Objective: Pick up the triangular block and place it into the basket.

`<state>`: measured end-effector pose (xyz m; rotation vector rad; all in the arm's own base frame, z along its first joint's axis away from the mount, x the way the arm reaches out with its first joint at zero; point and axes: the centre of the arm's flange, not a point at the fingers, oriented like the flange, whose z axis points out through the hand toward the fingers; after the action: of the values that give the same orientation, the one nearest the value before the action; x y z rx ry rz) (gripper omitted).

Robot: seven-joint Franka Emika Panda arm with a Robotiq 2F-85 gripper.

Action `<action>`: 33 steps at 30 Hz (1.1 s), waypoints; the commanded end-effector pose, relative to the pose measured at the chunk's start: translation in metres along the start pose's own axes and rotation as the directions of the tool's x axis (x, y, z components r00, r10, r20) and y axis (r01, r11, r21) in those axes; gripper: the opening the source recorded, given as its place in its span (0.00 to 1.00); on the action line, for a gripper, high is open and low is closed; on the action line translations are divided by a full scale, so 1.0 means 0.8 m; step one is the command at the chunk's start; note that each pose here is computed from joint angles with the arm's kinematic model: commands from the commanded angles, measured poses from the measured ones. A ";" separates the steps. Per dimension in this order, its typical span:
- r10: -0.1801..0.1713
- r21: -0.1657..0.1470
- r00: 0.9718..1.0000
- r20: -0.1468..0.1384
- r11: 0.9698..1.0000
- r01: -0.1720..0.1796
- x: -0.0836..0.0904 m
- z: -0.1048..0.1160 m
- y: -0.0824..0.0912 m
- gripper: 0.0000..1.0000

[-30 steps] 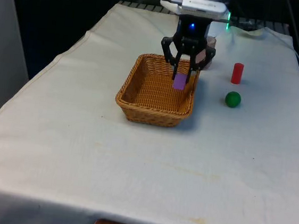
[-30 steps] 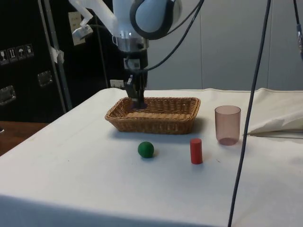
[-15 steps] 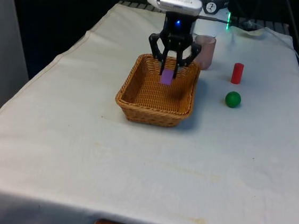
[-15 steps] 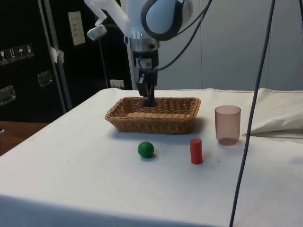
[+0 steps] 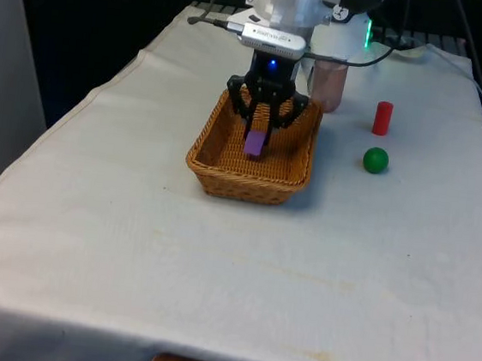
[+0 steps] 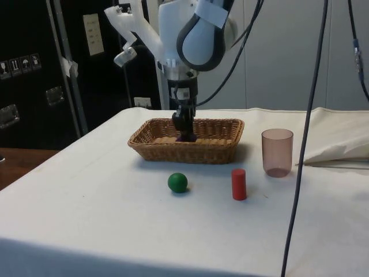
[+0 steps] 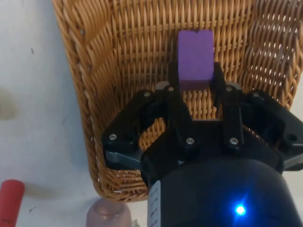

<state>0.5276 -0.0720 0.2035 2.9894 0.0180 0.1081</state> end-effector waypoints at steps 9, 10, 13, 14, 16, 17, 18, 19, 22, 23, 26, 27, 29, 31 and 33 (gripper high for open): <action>0.001 0.005 1.000 -0.002 1.000 -0.001 0.000 -0.002 -0.001 0.50; 0.001 0.005 1.000 -0.002 1.000 -0.001 0.000 -0.002 -0.001 0.56; 0.001 0.005 1.000 -0.003 1.000 -0.001 0.000 -0.003 -0.001 0.74; 0.001 0.005 1.000 -0.002 1.000 -0.001 0.000 -0.003 -0.001 0.79; 0.001 0.005 1.000 -0.002 1.000 -0.001 0.000 -0.003 -0.001 0.84; 0.001 0.005 1.000 -0.002 1.000 -0.001 0.000 -0.003 -0.001 0.88; 0.001 0.005 1.000 -0.002 1.000 -0.001 0.000 -0.003 -0.001 0.93; 0.001 0.005 1.000 -0.002 1.000 -0.001 0.000 -0.003 -0.001 0.98; 0.001 0.004 1.000 -0.001 1.000 -0.001 0.000 -0.002 -0.001 1.00; 0.001 0.004 1.000 -0.002 1.000 -0.001 0.001 -0.007 -0.001 1.00; 0.003 0.004 1.000 -0.011 1.000 -0.003 0.004 -0.012 0.001 1.00; 0.006 0.005 1.000 -0.008 1.000 -0.006 0.004 -0.022 0.003 1.00; 0.007 0.008 1.000 -0.010 1.000 -0.007 0.005 -0.030 0.004 1.00; 0.010 0.012 1.000 -0.009 1.000 -0.010 0.006 -0.041 0.006 1.00; 0.011 0.021 1.000 -0.011 1.000 -0.011 0.007 -0.045 0.006 1.00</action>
<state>0.5306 -0.0713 0.2400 3.0102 0.0036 0.1263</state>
